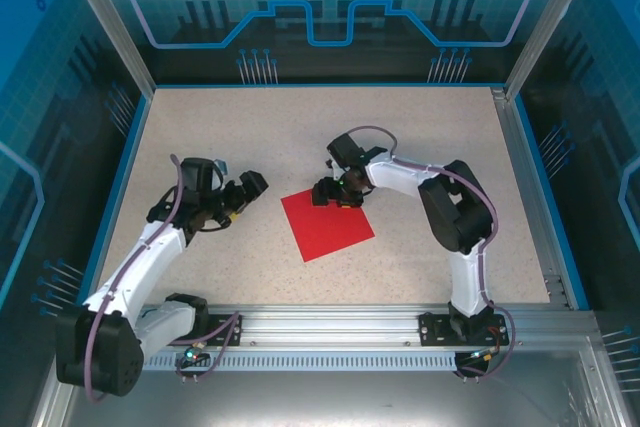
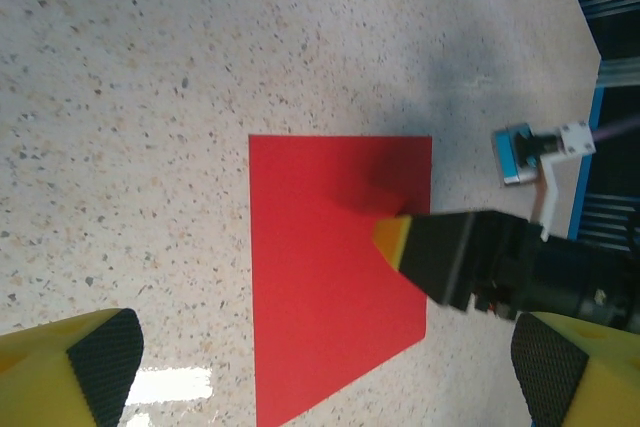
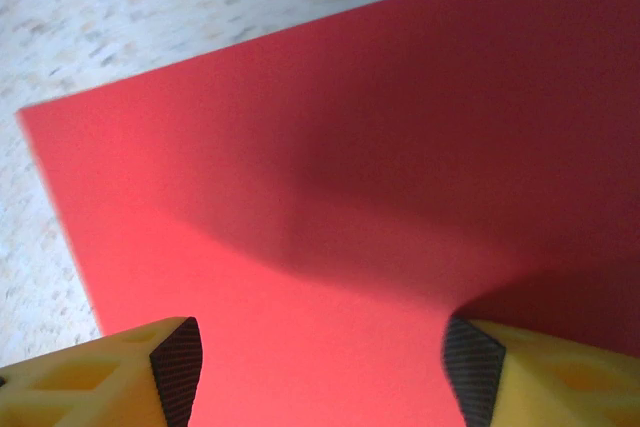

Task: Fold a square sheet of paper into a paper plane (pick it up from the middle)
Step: Move the square sheet of paper to the center of the table.

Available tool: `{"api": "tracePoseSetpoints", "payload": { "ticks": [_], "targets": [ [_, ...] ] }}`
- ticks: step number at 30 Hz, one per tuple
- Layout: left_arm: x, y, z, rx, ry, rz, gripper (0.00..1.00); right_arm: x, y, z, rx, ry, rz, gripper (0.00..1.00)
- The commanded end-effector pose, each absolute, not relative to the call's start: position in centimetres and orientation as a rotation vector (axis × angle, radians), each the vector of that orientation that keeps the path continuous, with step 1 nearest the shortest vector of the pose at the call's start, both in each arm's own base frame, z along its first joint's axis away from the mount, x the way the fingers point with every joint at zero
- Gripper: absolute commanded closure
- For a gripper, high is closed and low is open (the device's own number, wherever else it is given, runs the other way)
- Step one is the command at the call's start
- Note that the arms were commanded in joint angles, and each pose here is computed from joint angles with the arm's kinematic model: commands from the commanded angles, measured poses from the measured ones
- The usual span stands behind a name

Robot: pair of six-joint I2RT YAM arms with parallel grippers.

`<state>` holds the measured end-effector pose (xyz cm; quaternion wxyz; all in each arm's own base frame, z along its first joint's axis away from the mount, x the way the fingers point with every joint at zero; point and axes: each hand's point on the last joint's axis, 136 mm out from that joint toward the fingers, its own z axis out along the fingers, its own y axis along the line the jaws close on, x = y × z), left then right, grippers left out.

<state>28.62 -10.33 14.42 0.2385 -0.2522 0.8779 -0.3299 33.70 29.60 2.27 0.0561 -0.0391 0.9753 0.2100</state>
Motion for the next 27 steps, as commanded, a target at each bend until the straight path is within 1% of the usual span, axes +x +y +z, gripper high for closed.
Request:
{"api": "tracePoseSetpoints", "payload": {
  "ticks": [1,8,10,13,16,19,20,21,22,27],
  "targets": [
    [28.0,-11.0,14.6,-0.609,2.403,-0.939,0.01,34.1,27.0,-0.4,0.125,3.000,0.449,0.30],
    [28.9,-11.7,14.6,-0.615,2.402,-0.983,0.01,33.9,23.0,-1.0,0.680,2.859,0.245,0.30],
    [29.2,-11.8,14.8,-0.599,2.406,-0.979,0.01,34.2,22.8,-0.8,0.734,2.812,0.255,0.31],
    [29.6,-12.0,15.1,-0.561,2.420,-0.970,0.01,35.7,23.9,0.9,0.584,2.783,0.318,0.31],
    [29.7,-12.0,15.4,-0.520,2.434,-0.955,0.01,36.5,25.4,3.4,0.367,2.791,0.364,0.26],
    [29.9,-12.1,15.4,-0.494,2.434,-0.948,0.01,36.4,26.5,6.7,0.153,2.771,0.349,0.15],
    [30.1,-12.1,15.5,-0.487,2.433,-0.945,0.01,36.2,26.7,7.8,0.101,2.760,0.314,0.10],
    [30.2,-12.1,15.6,-0.479,2.431,-0.945,0.01,36.0,26.8,8.9,0.040,2.748,0.278,0.03],
    [30.3,-12.2,15.8,-0.473,2.430,-0.946,0.01,35.6,27.1,10.1,-0.036,2.733,0.244,0.01],
    [31.0,-11.9,16.9,-0.464,2.356,-0.942,0.01,34.4,27.9,14.2,-0.291,2.559,0.009,0.01]
  ]
}}
